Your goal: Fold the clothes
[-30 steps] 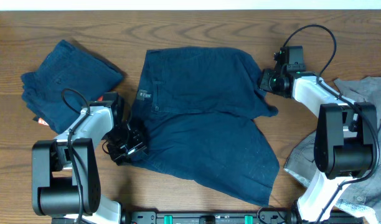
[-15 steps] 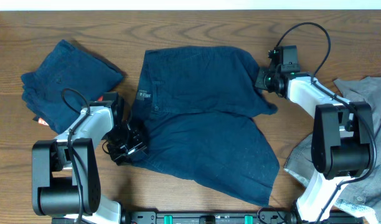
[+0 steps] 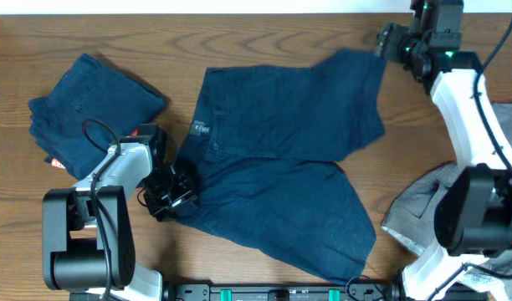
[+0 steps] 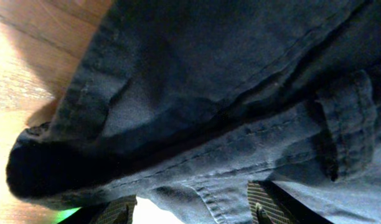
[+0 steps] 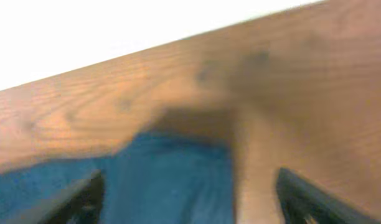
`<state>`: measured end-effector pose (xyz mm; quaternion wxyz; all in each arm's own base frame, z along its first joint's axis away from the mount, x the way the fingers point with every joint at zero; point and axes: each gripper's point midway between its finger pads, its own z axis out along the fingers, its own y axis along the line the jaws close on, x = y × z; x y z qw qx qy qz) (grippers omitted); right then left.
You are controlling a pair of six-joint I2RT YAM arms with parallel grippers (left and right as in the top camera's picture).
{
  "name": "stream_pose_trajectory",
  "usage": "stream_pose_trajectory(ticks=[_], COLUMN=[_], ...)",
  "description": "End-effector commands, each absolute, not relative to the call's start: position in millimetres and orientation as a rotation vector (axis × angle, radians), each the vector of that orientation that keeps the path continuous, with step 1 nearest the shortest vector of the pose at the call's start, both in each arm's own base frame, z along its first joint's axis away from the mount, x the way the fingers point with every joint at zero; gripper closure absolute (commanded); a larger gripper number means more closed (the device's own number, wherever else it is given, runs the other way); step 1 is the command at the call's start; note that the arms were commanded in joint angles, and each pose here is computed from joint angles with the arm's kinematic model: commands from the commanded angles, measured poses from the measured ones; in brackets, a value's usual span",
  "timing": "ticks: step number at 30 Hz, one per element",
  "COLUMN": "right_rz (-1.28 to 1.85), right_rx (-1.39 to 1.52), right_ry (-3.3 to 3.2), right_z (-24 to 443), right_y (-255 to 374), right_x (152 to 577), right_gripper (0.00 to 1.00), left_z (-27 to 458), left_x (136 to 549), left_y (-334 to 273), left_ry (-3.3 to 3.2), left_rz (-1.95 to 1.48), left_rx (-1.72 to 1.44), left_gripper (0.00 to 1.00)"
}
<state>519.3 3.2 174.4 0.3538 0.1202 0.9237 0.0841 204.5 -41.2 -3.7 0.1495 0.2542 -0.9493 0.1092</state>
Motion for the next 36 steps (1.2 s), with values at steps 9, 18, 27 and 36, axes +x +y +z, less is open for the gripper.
stream_pose_trajectory(ticks=[9,18,27,36], right_rz=[0.212,0.267,0.235,0.166], right_rx=[0.279,-0.019,0.021,0.029], right_ry=[3.075,3.378,3.432,3.440], right_z=[99,74,33,9], right_y=[31,95,116,109], right_x=[372,288,257,244], right_gripper=[0.06,0.11,0.18,0.99], left_z=[24,54,79,62], left_x=[251,277,338,367], left_y=[-54,-55,-82,-109], left_ry=[-2.919,-3.095,-3.357,-3.497], left_rz=[0.543,0.634,0.858,0.754], left_rx=[0.564,0.539,0.338,0.153], left_gripper=[0.33,0.36,0.44,0.48])
